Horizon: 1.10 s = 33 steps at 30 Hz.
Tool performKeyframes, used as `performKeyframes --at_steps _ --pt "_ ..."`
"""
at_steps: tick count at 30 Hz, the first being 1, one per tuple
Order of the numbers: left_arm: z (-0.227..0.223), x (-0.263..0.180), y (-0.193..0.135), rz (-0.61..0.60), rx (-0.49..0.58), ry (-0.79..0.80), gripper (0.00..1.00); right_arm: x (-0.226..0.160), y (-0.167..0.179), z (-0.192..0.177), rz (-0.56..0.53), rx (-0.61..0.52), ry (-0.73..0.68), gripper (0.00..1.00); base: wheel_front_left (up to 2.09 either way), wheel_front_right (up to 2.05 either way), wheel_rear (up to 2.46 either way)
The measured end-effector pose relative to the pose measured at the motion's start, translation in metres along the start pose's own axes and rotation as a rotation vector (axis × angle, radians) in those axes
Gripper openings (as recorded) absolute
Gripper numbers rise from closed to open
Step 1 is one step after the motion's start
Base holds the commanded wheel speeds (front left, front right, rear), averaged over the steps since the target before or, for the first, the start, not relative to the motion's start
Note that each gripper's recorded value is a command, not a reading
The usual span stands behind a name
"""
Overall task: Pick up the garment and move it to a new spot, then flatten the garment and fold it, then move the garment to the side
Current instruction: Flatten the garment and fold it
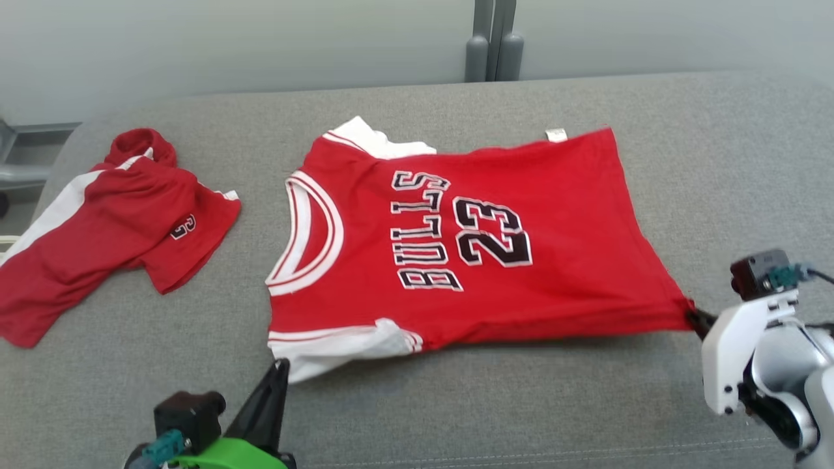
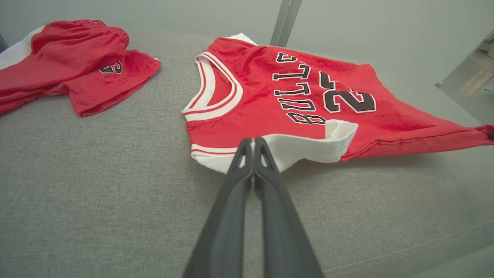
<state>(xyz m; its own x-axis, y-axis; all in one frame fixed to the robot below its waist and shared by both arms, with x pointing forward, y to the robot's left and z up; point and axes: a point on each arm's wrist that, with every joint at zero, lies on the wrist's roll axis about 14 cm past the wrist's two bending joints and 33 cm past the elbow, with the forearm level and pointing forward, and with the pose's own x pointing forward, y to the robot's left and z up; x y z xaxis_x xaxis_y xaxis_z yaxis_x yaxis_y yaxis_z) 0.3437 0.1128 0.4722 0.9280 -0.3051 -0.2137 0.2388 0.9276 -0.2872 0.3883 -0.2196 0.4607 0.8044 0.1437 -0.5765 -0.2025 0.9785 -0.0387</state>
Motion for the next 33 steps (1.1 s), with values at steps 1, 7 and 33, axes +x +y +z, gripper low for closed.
performKeyframes --at_steps 1,7,33 --pt "-0.002 -0.004 -0.001 0.003 -0.006 0.011 0.00 -0.004 0.001 -0.007 -0.004 0.008 0.018 0.00 0.00 0.00 0.00" --pt "-0.024 -0.028 0.001 0.029 -0.038 0.094 0.00 -0.025 0.014 -0.043 -0.008 0.094 0.101 0.00 0.00 0.00 0.00" --pt "0.043 0.067 -0.023 -0.147 0.151 0.050 0.00 0.010 0.019 0.014 0.019 0.177 -0.060 0.00 0.00 0.00 0.00"
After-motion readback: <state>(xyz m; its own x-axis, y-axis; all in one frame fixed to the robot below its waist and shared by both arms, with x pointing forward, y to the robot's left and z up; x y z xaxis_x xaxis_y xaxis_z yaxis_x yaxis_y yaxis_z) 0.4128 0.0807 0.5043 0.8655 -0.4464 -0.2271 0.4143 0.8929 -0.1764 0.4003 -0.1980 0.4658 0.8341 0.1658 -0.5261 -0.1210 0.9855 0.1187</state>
